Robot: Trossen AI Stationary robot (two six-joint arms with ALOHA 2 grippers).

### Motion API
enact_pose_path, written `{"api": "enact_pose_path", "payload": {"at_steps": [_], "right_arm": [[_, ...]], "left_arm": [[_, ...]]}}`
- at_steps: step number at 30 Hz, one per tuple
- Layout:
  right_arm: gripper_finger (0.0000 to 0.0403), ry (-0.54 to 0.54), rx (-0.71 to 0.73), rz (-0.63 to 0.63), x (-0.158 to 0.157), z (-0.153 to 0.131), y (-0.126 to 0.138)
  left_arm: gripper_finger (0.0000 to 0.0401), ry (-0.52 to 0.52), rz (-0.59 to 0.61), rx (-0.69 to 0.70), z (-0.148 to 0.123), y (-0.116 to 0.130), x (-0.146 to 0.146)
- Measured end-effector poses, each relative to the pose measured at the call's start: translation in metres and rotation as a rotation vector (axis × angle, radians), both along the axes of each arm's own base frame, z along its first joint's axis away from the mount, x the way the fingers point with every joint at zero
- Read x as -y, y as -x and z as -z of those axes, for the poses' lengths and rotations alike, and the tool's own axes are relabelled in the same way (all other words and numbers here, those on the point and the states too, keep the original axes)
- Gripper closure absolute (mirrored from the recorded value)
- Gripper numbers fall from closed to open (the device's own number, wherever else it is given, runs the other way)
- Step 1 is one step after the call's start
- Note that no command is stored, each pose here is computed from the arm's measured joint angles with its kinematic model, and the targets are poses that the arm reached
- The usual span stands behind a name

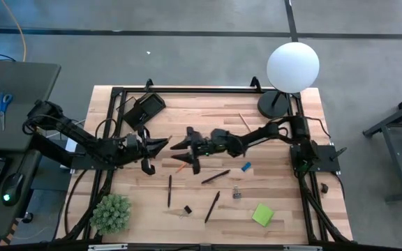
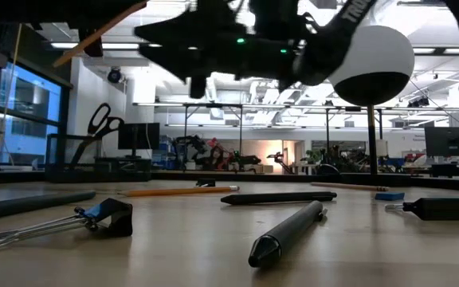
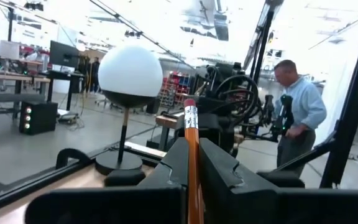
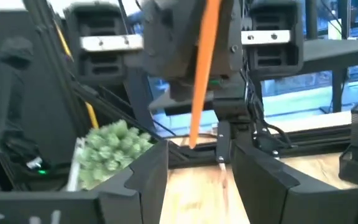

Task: Pick and place office supplies into organizer
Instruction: Put the orange pencil into the black desk organizer

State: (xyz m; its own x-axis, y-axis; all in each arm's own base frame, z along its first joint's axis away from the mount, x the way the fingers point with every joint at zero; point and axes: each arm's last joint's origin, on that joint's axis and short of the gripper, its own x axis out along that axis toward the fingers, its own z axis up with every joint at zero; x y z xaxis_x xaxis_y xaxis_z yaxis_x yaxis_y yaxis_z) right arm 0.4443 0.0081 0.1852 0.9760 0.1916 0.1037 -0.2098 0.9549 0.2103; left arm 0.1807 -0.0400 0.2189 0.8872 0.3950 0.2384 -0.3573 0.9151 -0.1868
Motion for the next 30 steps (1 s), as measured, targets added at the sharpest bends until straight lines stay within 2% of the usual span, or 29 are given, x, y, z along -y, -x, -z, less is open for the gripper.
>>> {"api": "enact_pose_path", "payload": {"at_steps": [6,12,30], "right_arm": [[0.0237,0.047,0.022,0.003,0.000,-0.013,-0.016],[0.0237,0.037,0.034,-0.023,-0.001,-0.016,-0.017],[0.0237,0.051,0.119,0.037,0.004,-0.023,-0.016]], "left_arm": [[0.0397,-0.006,-0.001,-0.016,0.002,-0.002,0.001],[0.0397,-0.007,-0.001,-0.018,0.003,-0.002,0.001],[0.0394,-0.003,0.004,-0.013,0.002,-0.002,0.001]]}}
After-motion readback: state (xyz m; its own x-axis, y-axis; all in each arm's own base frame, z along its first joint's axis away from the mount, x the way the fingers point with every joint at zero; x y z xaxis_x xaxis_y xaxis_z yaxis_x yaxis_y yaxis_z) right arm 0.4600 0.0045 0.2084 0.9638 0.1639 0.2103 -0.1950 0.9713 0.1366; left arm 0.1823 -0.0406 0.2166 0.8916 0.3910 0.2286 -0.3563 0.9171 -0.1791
